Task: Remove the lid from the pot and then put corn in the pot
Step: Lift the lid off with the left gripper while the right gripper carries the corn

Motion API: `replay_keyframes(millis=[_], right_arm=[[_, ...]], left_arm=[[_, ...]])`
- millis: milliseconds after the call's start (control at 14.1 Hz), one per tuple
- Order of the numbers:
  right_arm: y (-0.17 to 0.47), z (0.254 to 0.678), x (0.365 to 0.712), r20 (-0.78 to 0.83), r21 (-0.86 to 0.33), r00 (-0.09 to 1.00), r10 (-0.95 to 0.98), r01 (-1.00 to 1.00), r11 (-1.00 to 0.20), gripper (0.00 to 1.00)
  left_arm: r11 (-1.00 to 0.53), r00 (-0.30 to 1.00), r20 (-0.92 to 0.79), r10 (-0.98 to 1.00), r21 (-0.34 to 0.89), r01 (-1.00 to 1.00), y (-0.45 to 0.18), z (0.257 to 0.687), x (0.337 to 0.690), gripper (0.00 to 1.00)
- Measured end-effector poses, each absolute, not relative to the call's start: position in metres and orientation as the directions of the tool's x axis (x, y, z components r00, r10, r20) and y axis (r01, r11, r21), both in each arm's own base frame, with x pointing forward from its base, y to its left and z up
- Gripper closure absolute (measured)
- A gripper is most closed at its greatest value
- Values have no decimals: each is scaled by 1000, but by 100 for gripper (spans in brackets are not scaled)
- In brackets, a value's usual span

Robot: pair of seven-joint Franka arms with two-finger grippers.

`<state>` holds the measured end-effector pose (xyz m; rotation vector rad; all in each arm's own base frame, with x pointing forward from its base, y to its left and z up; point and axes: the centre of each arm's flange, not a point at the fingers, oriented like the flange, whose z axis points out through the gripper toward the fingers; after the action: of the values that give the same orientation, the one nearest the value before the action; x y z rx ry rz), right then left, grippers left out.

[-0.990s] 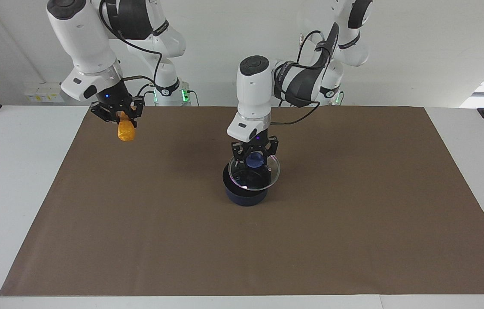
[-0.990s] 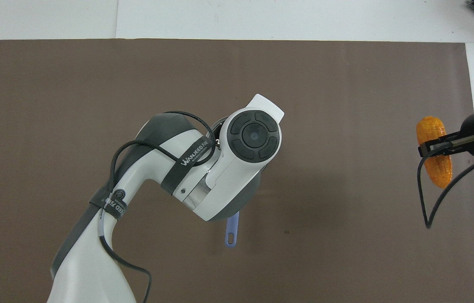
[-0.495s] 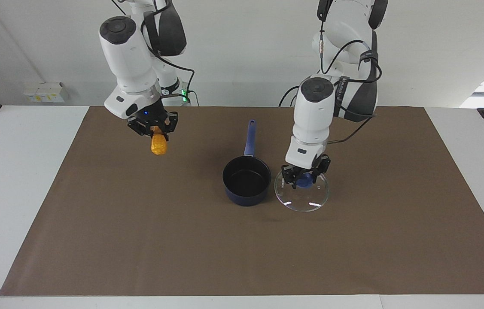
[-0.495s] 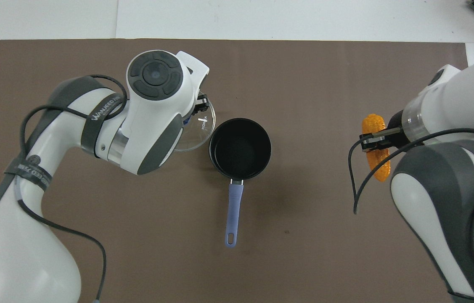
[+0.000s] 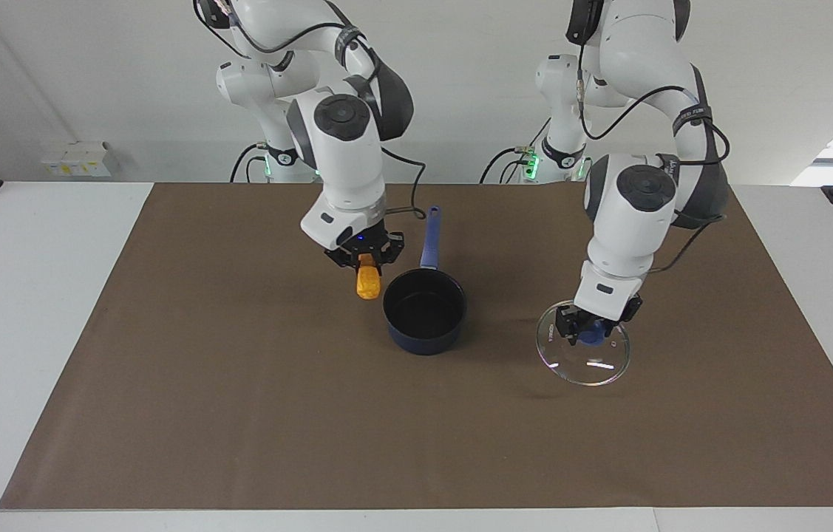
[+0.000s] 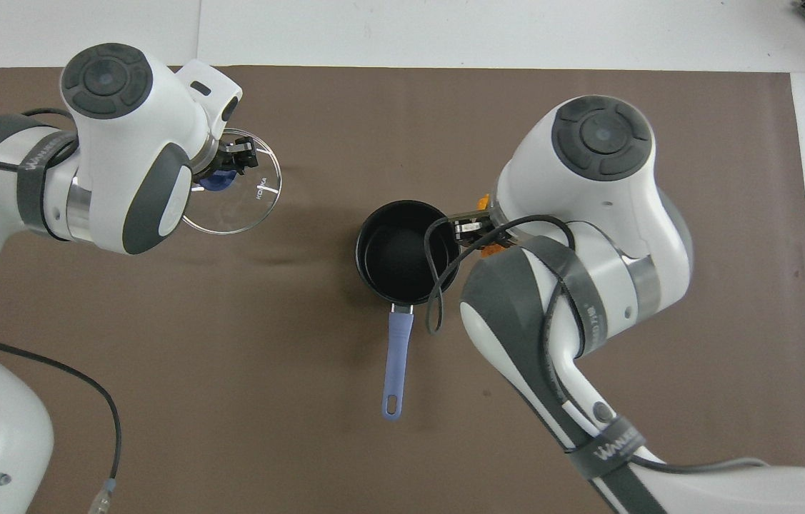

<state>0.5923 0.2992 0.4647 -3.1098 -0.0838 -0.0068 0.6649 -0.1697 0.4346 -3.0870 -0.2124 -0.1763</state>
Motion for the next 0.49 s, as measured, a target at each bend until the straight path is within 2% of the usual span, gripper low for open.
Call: replay_keyframes(millis=[212,495], right_arm=[[346,434,591,24,-49,997,72,73,-996,65],[375,396,592,33,-61,994,103,105,-993,65]], left_arm=[[-995,989,113,91,-31,95,-119,427,668,34],[-999,996,88,30,-24,33,-54,418,649,34]])
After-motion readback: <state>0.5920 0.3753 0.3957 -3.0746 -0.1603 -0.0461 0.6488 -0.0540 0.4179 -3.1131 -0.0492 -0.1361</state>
